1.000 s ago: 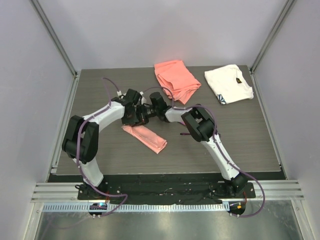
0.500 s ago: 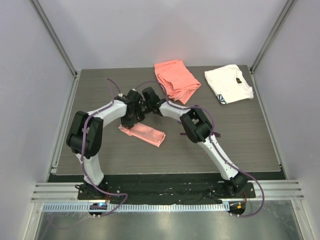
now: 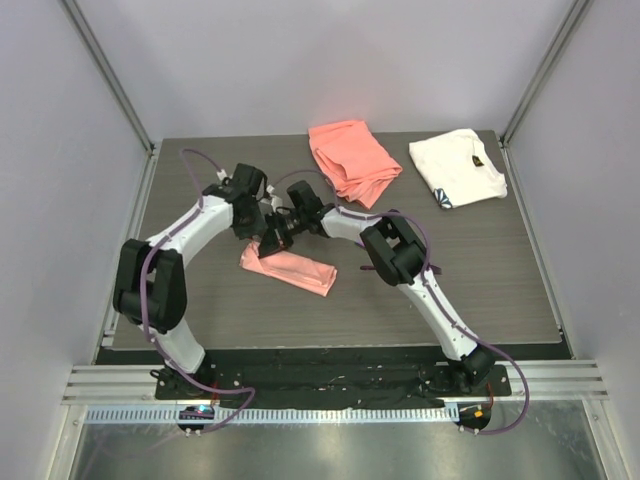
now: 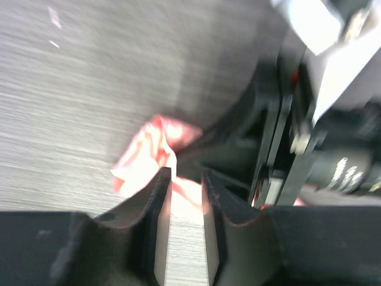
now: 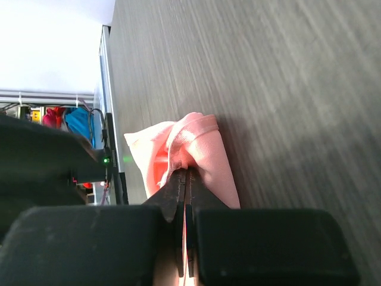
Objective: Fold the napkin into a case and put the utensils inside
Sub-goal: Stuff the top corner of the smaller-rectangle-folded napkin into the folded napkin.
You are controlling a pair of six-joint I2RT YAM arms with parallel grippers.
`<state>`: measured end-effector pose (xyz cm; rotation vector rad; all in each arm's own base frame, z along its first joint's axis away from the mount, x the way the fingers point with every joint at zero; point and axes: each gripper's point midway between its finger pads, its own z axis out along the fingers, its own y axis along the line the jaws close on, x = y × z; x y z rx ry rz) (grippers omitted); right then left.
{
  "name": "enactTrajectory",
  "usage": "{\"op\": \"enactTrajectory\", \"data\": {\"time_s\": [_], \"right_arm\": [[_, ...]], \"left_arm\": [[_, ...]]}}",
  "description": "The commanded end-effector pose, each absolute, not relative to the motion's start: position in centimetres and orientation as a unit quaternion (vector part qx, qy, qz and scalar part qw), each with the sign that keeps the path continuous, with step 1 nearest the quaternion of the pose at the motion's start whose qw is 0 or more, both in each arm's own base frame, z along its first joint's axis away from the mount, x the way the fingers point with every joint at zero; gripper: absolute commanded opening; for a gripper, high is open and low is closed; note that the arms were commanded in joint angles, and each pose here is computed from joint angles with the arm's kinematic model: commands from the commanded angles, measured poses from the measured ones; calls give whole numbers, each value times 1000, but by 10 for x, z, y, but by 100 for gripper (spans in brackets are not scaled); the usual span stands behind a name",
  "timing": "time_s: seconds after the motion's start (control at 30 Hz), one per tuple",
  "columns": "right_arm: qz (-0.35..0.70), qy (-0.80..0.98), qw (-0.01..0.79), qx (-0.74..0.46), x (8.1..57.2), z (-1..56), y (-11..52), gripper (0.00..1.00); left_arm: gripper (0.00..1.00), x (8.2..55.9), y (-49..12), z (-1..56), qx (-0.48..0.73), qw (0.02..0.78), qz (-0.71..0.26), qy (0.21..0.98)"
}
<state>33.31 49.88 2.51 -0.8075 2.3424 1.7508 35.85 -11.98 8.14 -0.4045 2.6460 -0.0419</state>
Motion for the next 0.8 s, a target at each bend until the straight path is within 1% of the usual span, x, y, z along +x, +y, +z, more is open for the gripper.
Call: {"op": "enactTrajectory", "data": {"time_s": [0.0,0.07,0.1,0.13,0.17,0.23,0.27,0.4,0.5,0.67,0.77], "right_arm": [[574,774,51,-262,322,40,501,1],[576,774,51,-258,323,46,499,1],[581,770,55,-257,325,56,499,2],[584,769,58,-253,326,57,499,6],[594,760,66,-257,328,64,500,7],[604,755,67,-246,331,73,499,9],[603,756,71,-243,333,75,498,11],[601,758,87,-238,339,86,490,19],[599,760,95,-233,344,91,486,19],[595,764,106,-227,353,98,480,18],[596,764,103,-226,355,94,480,16]], "left_arm": [[24,365,-126,108,-162,250,-66,952],[16,353,-128,98,-166,235,-77,955],[15,348,-130,99,-164,234,-87,954],[14,343,-135,96,-161,224,-101,956],[10,335,-133,88,-167,212,-99,958],[8,329,-132,91,-173,219,-105,954],[8,323,-128,86,-179,219,-101,954],[9,316,-109,102,-203,260,-81,941],[12,313,-100,104,-215,266,-77,936],[10,307,-92,87,-226,230,-73,944],[13,308,-91,83,-233,229,-80,942]]}}
